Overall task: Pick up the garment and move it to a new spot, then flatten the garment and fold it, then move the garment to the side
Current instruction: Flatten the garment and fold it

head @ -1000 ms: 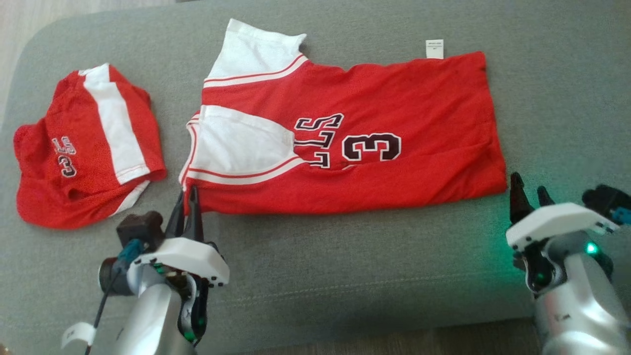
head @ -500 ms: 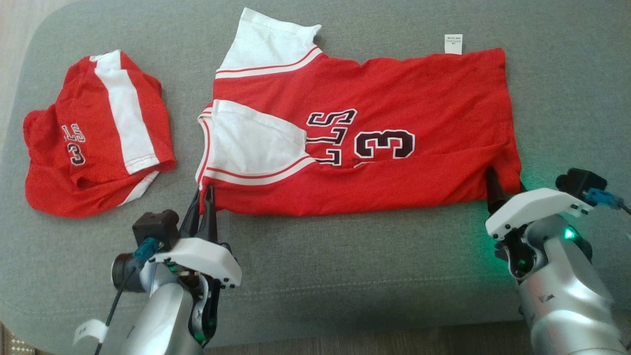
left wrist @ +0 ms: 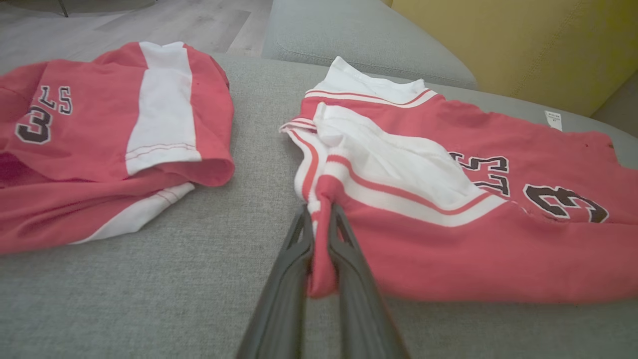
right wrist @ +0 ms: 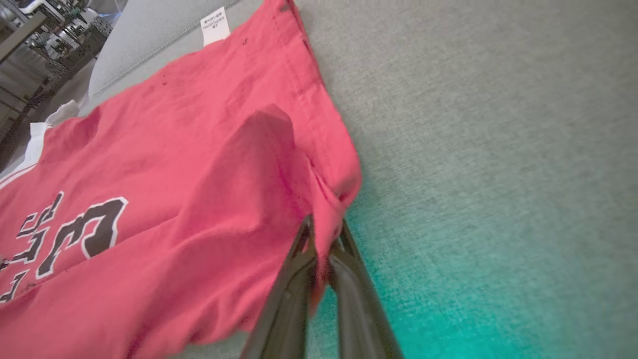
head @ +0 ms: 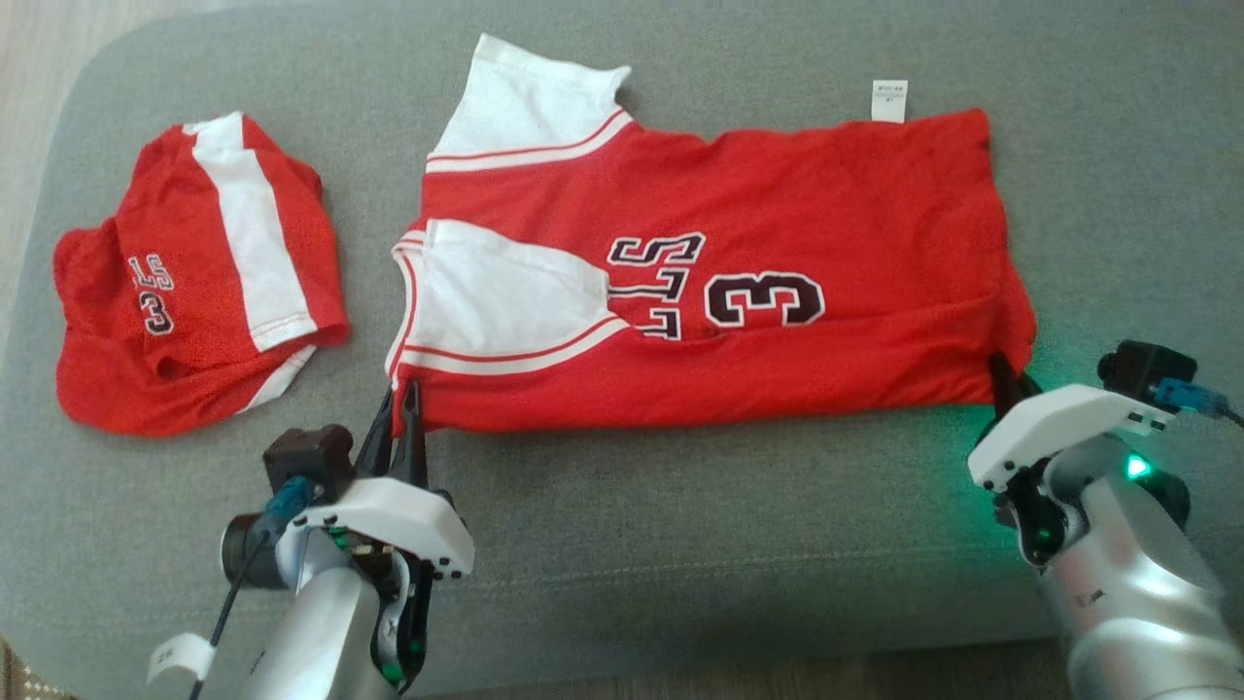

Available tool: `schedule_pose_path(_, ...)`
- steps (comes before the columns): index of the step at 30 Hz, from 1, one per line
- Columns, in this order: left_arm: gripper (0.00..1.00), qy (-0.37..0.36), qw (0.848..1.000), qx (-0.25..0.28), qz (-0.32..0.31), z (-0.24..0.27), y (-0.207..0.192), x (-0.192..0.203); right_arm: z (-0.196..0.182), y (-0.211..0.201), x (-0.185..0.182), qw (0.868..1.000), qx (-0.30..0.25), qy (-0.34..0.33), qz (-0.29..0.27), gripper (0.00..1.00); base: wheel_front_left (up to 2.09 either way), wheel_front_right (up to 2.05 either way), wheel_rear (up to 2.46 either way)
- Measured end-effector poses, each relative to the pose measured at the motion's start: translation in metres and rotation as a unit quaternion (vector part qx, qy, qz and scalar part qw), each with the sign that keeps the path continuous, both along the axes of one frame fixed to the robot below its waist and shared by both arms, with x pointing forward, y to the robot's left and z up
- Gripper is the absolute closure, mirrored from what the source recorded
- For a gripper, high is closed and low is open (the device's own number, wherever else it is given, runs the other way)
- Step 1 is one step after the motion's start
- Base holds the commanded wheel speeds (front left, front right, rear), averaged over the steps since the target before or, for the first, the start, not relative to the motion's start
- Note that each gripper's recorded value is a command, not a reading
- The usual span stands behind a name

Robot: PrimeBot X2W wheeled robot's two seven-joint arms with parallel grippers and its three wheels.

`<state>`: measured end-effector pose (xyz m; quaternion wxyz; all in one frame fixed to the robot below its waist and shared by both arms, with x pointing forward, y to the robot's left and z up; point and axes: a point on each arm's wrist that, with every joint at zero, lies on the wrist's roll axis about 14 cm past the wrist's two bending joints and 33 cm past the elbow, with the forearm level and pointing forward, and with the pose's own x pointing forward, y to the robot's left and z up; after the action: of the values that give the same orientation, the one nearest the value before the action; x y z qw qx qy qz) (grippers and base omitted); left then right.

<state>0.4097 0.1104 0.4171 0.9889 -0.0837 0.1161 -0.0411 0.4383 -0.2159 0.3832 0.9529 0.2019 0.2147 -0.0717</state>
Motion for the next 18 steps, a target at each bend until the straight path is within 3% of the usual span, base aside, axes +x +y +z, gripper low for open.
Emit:
schedule_pose_path(8, 1.0, 0.022, 1.0, -0.012, 0.002, -0.009, 0.0, -0.019, 0.011, -0.015, -0.011, 1.0, -0.009, -0.01, -0.013, 1.0, 0.0, 0.0, 0.0)
schedule_pose_path(18, 1.0, 0.077, 0.997, -0.02, 0.003, -0.038, 0.0, -0.06, -0.01, -0.016, -0.052, 0.999, -0.004, 0.04, -0.006, 1.0, 0.0, 0.0, 0.0)
